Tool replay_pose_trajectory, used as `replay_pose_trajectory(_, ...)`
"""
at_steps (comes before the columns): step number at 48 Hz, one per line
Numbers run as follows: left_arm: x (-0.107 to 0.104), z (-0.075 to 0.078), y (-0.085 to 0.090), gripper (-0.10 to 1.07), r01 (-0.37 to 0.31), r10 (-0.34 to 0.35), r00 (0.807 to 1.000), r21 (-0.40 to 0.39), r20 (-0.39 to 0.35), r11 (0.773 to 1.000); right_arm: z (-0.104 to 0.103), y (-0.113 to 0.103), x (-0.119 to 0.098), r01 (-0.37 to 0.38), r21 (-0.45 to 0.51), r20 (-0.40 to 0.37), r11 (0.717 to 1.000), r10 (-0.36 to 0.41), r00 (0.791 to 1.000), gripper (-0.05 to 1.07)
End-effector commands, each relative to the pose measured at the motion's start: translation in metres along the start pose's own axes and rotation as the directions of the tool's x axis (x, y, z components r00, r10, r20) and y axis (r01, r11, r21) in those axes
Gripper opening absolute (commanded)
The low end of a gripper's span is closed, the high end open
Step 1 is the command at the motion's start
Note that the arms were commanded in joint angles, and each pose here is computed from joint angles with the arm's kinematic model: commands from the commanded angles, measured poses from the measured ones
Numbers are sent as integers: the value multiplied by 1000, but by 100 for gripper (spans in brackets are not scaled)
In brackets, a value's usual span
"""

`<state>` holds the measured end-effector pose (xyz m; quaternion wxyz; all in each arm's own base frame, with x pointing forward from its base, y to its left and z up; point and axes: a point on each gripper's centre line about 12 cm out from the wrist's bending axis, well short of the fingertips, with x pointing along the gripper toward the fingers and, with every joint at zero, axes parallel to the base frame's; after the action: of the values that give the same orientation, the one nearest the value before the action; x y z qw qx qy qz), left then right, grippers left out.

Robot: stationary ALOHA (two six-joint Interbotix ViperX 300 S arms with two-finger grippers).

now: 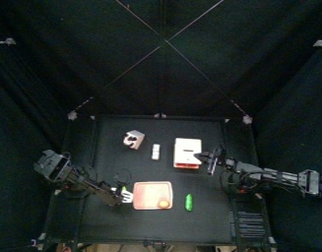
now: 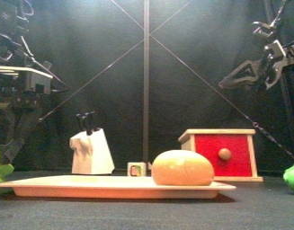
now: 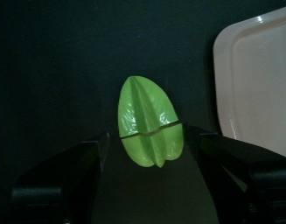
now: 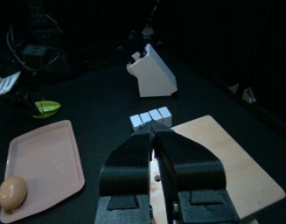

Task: Put starfruit left of plate

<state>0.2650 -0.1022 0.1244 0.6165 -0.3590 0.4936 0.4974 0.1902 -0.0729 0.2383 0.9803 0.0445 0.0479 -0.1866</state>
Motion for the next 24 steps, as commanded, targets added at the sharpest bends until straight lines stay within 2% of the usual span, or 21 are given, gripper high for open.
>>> replay_pose_trajectory(1,-5,2,-3,101,20,-20,1000,-9,-3,1000,7,0,2,2,2,17,1000,-3,1000,1)
replay_pose_trajectory(24,-8,4,-2,101,29,-29,1000,-11,-3,1000,7,0,2,2,2,17,1000,-3,1000,1)
